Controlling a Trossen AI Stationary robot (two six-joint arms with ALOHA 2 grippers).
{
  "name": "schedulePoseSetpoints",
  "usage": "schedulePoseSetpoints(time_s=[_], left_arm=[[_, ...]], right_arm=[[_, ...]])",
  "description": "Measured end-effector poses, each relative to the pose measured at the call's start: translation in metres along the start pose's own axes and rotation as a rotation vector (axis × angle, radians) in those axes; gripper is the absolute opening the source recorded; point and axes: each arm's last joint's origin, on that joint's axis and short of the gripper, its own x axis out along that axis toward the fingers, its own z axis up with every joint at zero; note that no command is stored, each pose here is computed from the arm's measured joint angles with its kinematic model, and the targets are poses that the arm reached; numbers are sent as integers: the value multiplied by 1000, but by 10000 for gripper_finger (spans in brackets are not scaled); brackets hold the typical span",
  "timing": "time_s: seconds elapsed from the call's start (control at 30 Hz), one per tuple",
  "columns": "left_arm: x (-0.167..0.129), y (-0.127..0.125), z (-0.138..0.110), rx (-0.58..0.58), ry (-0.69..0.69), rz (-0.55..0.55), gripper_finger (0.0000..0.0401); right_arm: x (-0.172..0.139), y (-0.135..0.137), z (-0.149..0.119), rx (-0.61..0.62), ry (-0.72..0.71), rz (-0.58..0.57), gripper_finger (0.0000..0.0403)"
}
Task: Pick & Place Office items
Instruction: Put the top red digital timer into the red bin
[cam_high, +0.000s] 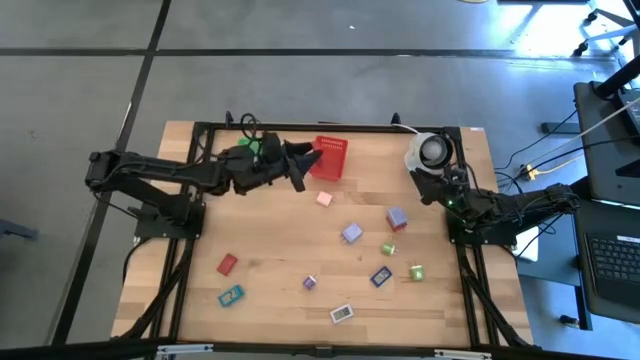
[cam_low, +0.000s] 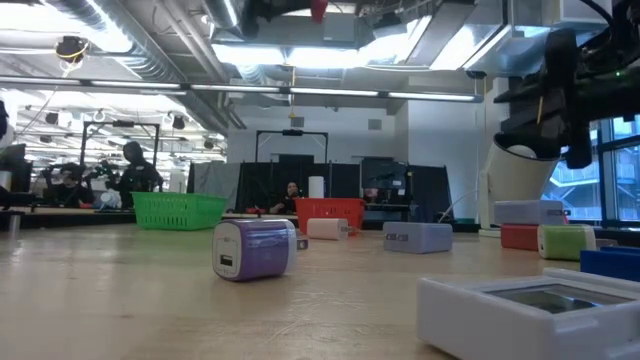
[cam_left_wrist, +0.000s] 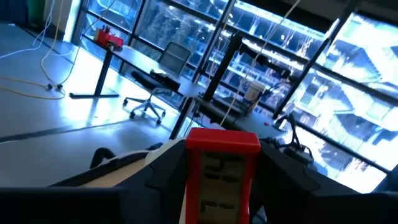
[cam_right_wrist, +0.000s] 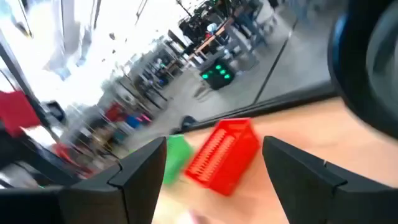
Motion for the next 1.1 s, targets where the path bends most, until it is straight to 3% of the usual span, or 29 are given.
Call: schedulePoseSetpoints(time_s=[0.07, 0.43, 0.73, 0.97, 1.1], left_arm=[[6, 3, -3, -26, -6, 2, 160], [32, 10, -19, -153, -106, -15, 160], [38, 12, -28, -230, -100, -13, 161], [42, 13, -32, -270, -132, -8, 158], [45, 14, -34, -296, -168, 7, 162]], right_arm=[[0, 0, 0, 57, -15, -12, 270], [0, -1, 1, 65, -26, -22, 270], [0, -1, 4, 58, -109, -78, 270], [-2, 25, 25, -107, -150, 241, 270], [0, 35, 31, -192, -186, 295, 270]])
